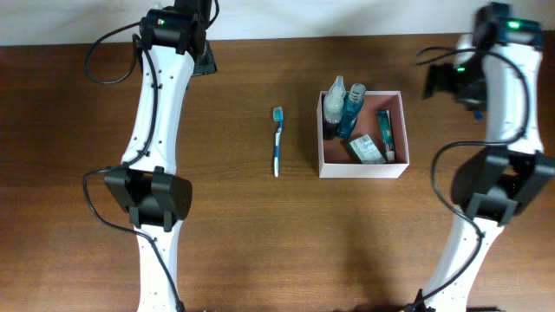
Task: Pack container
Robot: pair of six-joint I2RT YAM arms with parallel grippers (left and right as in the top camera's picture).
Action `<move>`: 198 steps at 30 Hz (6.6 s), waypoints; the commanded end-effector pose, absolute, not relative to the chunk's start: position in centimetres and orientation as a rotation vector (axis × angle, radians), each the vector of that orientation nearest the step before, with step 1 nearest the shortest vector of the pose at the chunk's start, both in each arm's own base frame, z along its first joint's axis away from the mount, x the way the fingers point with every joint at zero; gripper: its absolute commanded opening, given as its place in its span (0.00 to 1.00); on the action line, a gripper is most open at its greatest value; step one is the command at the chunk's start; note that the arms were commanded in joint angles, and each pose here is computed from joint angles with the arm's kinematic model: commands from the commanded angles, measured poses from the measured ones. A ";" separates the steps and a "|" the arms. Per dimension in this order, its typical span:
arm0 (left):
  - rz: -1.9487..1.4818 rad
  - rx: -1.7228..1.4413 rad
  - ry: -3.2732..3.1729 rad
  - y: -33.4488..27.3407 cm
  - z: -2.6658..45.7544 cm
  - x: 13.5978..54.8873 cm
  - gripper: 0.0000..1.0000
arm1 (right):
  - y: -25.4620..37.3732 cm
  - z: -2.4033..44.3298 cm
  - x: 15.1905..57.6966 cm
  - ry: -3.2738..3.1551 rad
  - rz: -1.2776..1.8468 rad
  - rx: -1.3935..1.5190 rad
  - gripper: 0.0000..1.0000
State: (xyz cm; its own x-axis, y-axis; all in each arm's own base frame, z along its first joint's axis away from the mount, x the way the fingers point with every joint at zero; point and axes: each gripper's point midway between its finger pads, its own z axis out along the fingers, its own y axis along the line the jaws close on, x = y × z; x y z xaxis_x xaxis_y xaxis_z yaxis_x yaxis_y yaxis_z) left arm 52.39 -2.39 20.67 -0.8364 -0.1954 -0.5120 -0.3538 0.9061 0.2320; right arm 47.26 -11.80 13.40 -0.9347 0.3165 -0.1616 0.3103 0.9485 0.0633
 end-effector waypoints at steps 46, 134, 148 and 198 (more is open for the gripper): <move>0.037 -0.029 2.925 -16.6 15.3 46.7 0.99 | -29.1 12.4 48.5 2.691 -0.174 0.462 0.99; 0.025 0.062 3.126 -20.5 4.2 46.4 0.01 | -29.1 12.4 48.5 2.691 -0.174 0.462 0.99; -0.290 0.126 2.418 -23.7 29.8 48.9 0.01 | -29.1 12.4 48.5 2.691 -0.174 0.462 0.99; -0.323 0.932 2.298 -43.2 22.2 41.2 0.81 | -29.1 12.4 48.5 2.691 -0.174 0.462 0.99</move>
